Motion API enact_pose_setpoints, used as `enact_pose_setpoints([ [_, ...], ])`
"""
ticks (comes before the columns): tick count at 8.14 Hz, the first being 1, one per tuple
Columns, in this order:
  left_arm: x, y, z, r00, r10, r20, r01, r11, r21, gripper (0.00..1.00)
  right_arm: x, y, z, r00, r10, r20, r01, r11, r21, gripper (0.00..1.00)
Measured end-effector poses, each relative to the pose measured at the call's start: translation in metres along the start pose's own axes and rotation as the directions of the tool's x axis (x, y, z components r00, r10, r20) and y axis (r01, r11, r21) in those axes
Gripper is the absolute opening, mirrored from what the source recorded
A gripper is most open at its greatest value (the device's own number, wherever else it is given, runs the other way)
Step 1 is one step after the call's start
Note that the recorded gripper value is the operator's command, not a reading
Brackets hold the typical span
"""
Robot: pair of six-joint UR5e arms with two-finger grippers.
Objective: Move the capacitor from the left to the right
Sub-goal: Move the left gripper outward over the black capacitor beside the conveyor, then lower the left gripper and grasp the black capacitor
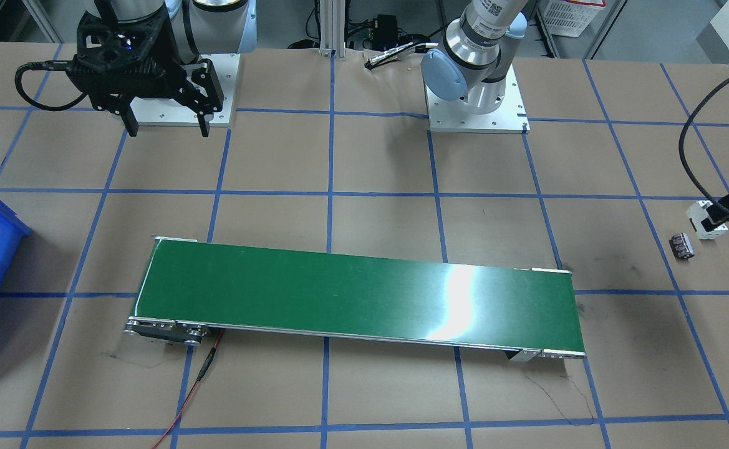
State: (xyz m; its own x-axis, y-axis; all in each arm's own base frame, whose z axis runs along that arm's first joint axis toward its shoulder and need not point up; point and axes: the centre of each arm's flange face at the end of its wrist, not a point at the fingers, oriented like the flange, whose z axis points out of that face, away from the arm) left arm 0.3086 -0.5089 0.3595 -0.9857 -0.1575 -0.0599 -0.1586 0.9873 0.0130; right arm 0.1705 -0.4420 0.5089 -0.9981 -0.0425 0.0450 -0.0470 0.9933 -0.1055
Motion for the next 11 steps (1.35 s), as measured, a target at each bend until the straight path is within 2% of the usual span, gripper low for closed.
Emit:
enact_pose_setpoints([
  [3,-0.007,-0.001,0.016,1.000,0.005,0.009,-0.005,1.000,0.009,1.00,0.000,0.000,0.000,1.000,0.000,0.001,0.000,1.000,-0.001,1.00],
  [7,-0.005,0.000,0.026,1.000,0.010,-0.002,-0.010,1.000,-0.026,1.00,0.000,0.000,0.001,1.000,0.000,0.000,0.000,1.000,-0.001,1.00],
  [11,-0.004,-0.001,0.033,1.000,0.004,-0.002,-0.004,0.999,-0.035,1.00,0.000,0.000,0.001,1.000,0.000,0.001,0.000,1.000,-0.002,1.00],
])
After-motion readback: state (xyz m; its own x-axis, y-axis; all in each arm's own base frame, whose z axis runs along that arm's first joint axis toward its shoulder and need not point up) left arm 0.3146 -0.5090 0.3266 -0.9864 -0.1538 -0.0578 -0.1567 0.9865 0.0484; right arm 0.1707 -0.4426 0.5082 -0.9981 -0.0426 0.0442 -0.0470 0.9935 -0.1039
